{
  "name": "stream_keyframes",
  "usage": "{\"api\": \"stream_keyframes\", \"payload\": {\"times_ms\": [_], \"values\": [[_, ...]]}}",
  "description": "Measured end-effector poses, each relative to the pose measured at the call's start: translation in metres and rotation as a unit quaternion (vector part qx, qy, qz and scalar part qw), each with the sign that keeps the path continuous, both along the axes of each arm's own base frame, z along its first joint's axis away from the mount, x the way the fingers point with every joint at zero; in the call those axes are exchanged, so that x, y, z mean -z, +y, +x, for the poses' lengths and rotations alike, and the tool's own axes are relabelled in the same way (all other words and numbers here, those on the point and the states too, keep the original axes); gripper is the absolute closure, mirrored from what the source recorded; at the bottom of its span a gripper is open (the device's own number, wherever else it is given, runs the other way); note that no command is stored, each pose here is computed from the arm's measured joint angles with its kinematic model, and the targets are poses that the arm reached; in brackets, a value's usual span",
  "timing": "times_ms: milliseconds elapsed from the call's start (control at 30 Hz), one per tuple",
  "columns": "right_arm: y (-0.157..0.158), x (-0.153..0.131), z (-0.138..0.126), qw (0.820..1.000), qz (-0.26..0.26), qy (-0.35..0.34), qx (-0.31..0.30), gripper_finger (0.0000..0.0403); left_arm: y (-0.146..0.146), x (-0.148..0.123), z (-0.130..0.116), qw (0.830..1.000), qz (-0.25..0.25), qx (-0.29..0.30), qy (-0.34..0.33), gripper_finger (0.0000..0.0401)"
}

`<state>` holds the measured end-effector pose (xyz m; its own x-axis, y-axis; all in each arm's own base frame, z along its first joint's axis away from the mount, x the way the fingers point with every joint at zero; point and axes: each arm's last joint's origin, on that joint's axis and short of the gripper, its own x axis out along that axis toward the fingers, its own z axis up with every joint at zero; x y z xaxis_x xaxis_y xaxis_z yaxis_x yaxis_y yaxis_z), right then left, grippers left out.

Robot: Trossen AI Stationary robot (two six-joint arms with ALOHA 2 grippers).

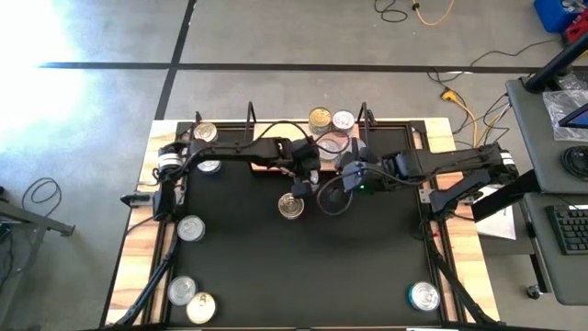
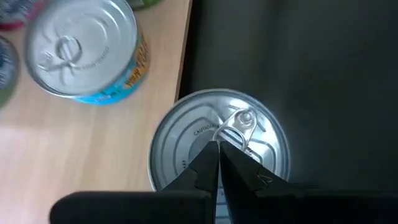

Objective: Stack canned seafood by type on shelf
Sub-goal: Stack the yellow-blue tuna can on top of the other yellow-blue tuna can on the shelf

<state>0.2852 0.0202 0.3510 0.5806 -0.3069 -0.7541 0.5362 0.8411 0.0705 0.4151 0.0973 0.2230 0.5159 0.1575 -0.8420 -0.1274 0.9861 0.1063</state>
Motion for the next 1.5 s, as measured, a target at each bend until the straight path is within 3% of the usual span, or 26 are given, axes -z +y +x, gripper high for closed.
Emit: {"api": "stream_keyframes", "payload": {"times_ms": [200, 333, 533, 633, 800, 867, 1000, 1267, 1500], "values": [[0.002, 0.001, 0.000, 1.000, -0.005, 0.000, 0.000, 0.0035, -0.002, -0.027, -0.010, 0.999, 0.011, 0.002, -0.031, 0.0401], [0.002, 0.016, -0.001, 0.999, -0.017, 0.026, -0.008, 0.0035, -0.001, -0.045, -0.018, 0.998, 0.017, -0.001, -0.056, 0.0401], [0.005, 0.066, 0.002, 0.997, -0.066, 0.043, -0.022, 0.0034, 0.011, -0.027, -0.026, 0.999, 0.016, -0.019, -0.040, 0.0401], [0.006, 0.094, 0.004, 0.996, -0.077, 0.024, -0.028, 0.0034, 0.012, -0.012, -0.029, 0.999, 0.019, -0.021, -0.031, 0.0401], [0.004, 0.135, -0.001, 0.996, -0.088, -0.008, -0.032, 0.0034, 0.029, 0.000, -0.039, 0.996, 0.069, -0.050, 0.001, 0.0401], [0.003, 0.146, -0.003, 0.994, -0.102, -0.016, -0.043, 0.0034, 0.041, 0.003, -0.043, 0.997, 0.053, -0.055, -0.008, 0.0401], [0.001, 0.157, -0.004, 0.989, -0.129, -0.034, -0.070, 0.0034, 0.057, 0.011, -0.051, 0.998, 0.002, -0.050, -0.024, 0.0401], [-0.028, 0.168, 0.001, 0.993, -0.113, -0.017, -0.034, 0.0034, 0.056, 0.014, -0.052, 0.999, 0.000, 0.015, -0.029, 0.0401], [-0.033, 0.180, 0.008, 0.992, -0.117, 0.011, -0.043, 0.0034, 0.055, 0.014, -0.052, 0.999, -0.001, 0.014, -0.029, 0.0401]]}}
